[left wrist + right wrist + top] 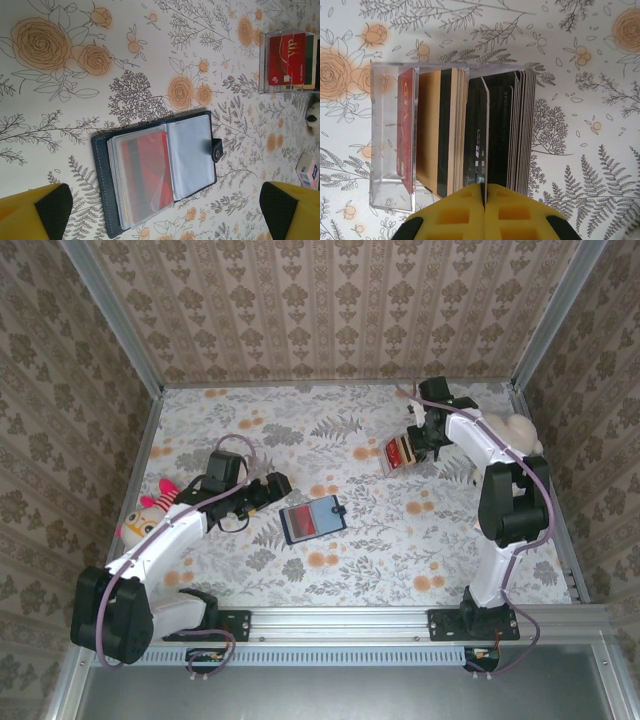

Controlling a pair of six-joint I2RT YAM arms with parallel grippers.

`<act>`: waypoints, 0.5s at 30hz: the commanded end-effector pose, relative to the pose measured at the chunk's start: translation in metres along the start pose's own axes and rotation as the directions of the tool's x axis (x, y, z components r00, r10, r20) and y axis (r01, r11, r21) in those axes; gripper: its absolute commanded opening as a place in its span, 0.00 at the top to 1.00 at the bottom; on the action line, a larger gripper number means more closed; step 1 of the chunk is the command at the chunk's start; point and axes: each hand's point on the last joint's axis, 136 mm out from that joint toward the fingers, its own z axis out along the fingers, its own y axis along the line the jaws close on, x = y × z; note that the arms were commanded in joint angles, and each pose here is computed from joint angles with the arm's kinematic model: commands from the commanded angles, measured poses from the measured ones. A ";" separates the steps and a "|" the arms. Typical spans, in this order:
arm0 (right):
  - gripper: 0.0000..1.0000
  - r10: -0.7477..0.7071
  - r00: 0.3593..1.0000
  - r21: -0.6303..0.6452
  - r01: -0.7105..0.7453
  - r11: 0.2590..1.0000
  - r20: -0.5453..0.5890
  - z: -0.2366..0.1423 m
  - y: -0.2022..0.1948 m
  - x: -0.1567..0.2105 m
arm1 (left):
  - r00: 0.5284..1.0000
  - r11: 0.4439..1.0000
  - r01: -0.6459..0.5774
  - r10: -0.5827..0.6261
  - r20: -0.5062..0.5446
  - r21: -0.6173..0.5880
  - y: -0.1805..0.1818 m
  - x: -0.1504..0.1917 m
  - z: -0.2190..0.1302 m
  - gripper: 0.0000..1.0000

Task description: Take the credit cards out of the card holder

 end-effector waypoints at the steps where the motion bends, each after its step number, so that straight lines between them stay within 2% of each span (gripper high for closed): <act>1: 0.95 -0.018 0.999 -0.003 0.018 1.000 -0.039 -0.001 -0.001 0.005 | 1.000 1.000 -0.014 0.014 -0.005 0.020 -0.003 0.001 -0.002 0.00; 9: 0.94 -0.020 0.996 -0.022 0.019 1.000 -0.083 -0.001 0.002 0.009 | 1.000 0.999 -0.014 0.015 -0.014 0.034 -0.005 0.002 0.000 0.00; 15: 0.86 -0.017 0.996 -0.007 0.017 1.000 -0.083 -0.002 -0.001 0.005 | 1.000 0.999 -0.016 0.017 -0.014 0.037 -0.005 0.002 0.000 0.00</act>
